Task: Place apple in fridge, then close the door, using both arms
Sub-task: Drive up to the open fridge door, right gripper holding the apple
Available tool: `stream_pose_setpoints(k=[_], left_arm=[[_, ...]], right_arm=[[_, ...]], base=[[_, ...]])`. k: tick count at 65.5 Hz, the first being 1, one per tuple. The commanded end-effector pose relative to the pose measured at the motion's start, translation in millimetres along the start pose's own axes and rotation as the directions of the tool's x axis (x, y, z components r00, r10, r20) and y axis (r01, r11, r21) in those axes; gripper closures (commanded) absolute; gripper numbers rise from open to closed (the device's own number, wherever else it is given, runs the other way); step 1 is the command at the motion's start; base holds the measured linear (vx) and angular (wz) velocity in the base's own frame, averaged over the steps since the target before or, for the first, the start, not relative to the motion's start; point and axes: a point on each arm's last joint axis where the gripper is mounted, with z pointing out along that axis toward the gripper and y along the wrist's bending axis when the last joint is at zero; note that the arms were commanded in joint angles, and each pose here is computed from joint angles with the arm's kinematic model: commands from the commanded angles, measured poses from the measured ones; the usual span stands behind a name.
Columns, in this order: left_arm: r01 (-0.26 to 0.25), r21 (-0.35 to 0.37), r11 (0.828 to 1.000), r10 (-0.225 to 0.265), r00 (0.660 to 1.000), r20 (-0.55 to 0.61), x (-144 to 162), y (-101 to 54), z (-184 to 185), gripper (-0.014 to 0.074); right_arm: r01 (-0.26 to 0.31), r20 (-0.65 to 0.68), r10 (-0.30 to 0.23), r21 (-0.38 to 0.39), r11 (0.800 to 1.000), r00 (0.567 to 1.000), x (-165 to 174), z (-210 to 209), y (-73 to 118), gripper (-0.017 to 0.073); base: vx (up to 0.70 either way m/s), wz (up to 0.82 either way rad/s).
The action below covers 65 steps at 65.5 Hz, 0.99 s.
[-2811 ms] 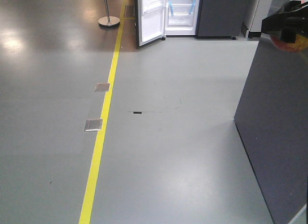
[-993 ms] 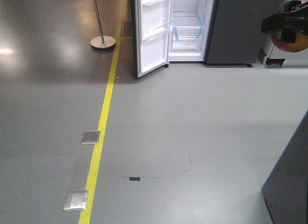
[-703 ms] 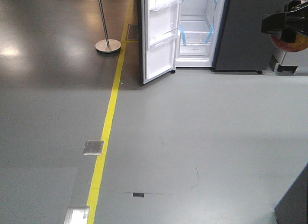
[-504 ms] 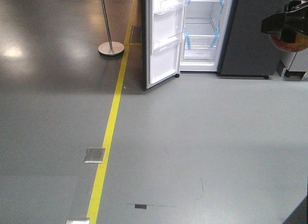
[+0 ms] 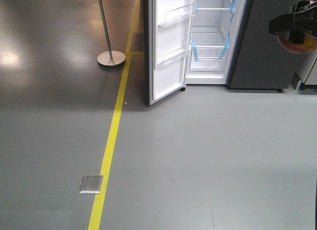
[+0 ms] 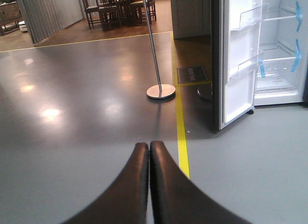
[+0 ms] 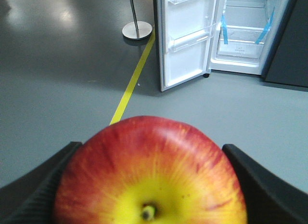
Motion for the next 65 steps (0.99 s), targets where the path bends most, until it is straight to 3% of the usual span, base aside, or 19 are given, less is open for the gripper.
stream_pose_setpoints(k=[1,65], left_arm=[[0.008,0.020,1.000,-0.009,0.997,0.075,-2.5,-1.8,-0.2,0.0601],[0.008,0.020,1.000,-0.009,0.997,0.075,-2.5,-1.8,-0.2,0.0601]], right_arm=[[0.007,0.135,-0.010,0.020,1.000,0.991,-17.7,-18.4,0.7,0.0419],[0.007,0.135,-0.010,0.020,1.000,0.991,-17.7,-18.4,0.7,0.0419]], base=[[0.33,-0.06],[0.28,-0.05]])
